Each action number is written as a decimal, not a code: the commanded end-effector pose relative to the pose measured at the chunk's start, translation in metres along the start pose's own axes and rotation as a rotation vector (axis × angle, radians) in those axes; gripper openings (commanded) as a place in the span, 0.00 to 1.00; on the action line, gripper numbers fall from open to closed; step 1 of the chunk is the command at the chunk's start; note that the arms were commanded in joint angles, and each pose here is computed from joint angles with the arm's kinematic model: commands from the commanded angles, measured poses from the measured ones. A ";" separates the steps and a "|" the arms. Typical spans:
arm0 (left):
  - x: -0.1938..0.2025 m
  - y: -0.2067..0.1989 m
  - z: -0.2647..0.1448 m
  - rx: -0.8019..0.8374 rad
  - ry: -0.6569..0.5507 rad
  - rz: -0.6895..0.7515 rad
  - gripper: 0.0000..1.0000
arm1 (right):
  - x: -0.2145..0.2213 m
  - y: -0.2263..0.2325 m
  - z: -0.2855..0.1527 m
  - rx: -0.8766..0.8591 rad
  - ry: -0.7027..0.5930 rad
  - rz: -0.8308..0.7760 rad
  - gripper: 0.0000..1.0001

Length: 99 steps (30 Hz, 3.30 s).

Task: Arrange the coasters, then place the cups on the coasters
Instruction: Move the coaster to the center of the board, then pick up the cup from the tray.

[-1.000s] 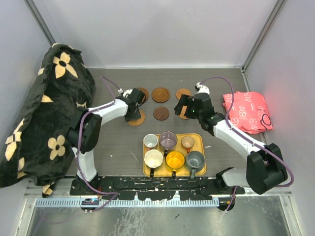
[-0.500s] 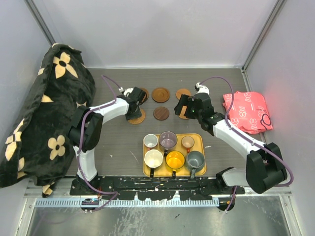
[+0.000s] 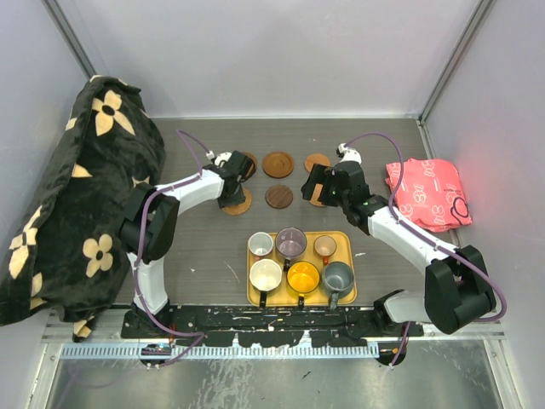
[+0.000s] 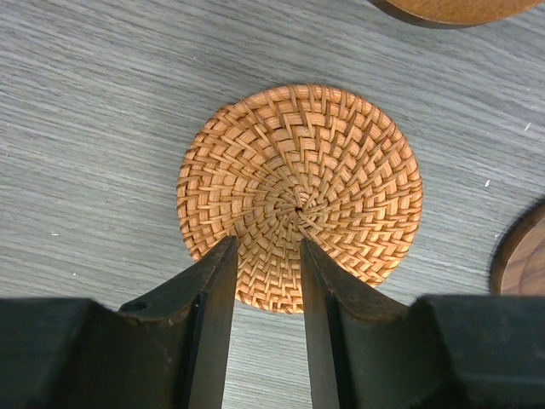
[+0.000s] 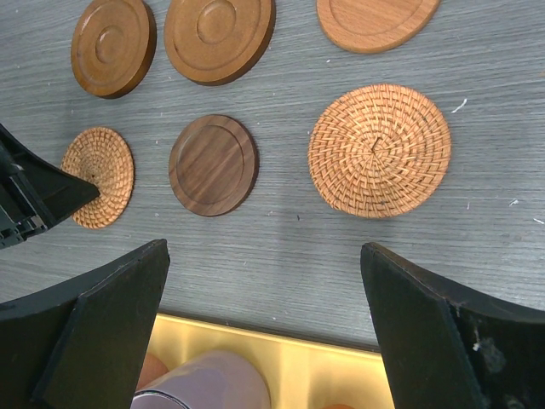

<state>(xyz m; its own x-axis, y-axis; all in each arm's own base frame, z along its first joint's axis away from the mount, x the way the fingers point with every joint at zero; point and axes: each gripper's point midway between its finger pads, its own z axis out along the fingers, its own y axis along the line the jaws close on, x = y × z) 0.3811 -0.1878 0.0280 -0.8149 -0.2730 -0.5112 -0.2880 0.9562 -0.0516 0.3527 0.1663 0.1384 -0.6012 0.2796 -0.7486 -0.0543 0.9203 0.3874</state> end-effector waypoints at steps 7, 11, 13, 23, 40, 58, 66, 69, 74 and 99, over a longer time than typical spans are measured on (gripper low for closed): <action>0.015 -0.009 0.009 0.012 0.044 0.006 0.36 | -0.016 0.008 -0.001 -0.033 -0.057 0.011 0.99; 0.019 -0.013 0.009 0.021 0.051 0.005 0.36 | -0.016 0.008 -0.001 -0.033 -0.056 0.011 0.99; 0.020 -0.014 0.009 0.020 0.050 0.009 0.36 | -0.016 0.008 -0.001 -0.033 -0.056 0.011 0.99; 0.019 -0.015 0.009 0.005 0.044 0.018 0.37 | -0.018 0.008 -0.003 -0.034 -0.063 0.011 0.99; -0.012 -0.019 -0.021 0.037 -0.035 0.006 0.41 | -0.017 0.010 -0.002 -0.043 -0.059 0.014 0.99; -0.065 -0.020 -0.101 0.140 -0.221 -0.005 0.52 | -0.020 0.010 -0.005 -0.040 -0.073 0.009 0.99; -0.075 -0.002 -0.133 0.191 -0.331 -0.044 0.68 | -0.023 0.010 -0.007 -0.041 -0.079 0.001 0.99; -0.079 0.002 -0.142 0.215 -0.375 -0.058 0.71 | -0.023 0.010 -0.008 -0.042 -0.082 -0.001 0.99; -0.082 0.001 -0.150 0.256 -0.409 -0.061 0.78 | -0.024 0.010 -0.009 -0.042 -0.082 -0.008 1.00; -0.061 0.015 -0.134 0.228 -0.375 -0.083 0.98 | -0.008 0.018 -0.070 0.015 -0.121 -0.072 1.00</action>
<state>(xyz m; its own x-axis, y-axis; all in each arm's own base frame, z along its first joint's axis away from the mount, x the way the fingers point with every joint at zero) 0.3575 -0.1709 0.1623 -0.5823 -0.2672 -0.7678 -0.1576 0.9636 -0.2158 0.3132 0.1697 0.1785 -0.5331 0.2494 -0.8085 -0.1180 0.9243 0.3630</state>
